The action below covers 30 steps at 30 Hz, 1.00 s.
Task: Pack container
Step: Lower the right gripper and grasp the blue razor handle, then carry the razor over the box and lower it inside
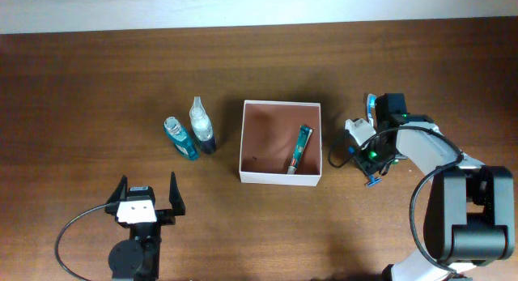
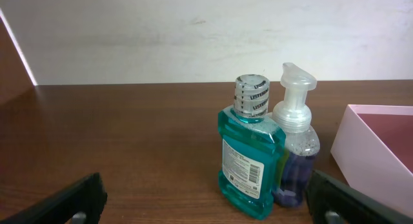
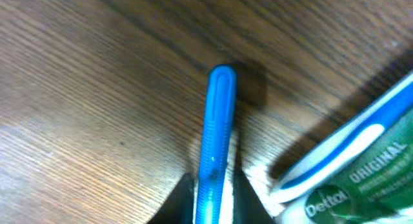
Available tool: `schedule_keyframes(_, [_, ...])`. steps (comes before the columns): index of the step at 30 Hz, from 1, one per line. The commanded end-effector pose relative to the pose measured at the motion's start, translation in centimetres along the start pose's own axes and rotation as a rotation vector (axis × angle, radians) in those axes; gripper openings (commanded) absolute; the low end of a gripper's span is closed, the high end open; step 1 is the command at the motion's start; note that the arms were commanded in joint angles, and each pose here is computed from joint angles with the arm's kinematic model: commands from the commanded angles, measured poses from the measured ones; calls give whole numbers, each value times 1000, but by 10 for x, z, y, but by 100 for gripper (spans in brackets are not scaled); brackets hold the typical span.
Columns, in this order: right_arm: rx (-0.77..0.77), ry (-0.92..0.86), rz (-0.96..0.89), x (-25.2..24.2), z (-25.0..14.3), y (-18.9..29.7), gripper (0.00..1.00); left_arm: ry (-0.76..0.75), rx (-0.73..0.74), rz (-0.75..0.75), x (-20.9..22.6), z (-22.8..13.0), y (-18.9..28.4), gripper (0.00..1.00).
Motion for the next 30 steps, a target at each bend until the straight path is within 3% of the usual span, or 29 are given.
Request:
schedule_keyframes(1, [95, -122, -65, -5, -14, -6, 13, -19, 1, -10, -1, -2, 0, 100])
schedule_keyframes(8, [68, -162, -52, -4, -10, -6, 12, -19, 1, -10, -1, -2, 0, 99])
schedule_keyframes(11, [25, -350, -78, -9, -3, -3, 5, -19, 1, -11, -1, -2, 0, 99])
schedule_keyframes(15, [1, -544, -87, -14, 5, 8, 4, -19, 1, -10, -1, -2, 0, 99])
schedule_keyframes(23, [-40, -548, 26, -14, 25, 39, 4, -19, 1, -10, -1, -2, 0, 100])
schedule_keyframes(30, [-126, -585, 150, -10, 57, 102, 4, -19, 1, -10, -1, -2, 0, 100])
Point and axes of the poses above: each gripper's point midway between its finger pads, its own y axis back along the fingers, its own x axis along the line the jaws close on, z = x × y, the point moved 9 cm from there along y, back along the fingers, and after that the axes turned 7 degrees about y, right-handed, at the moved point
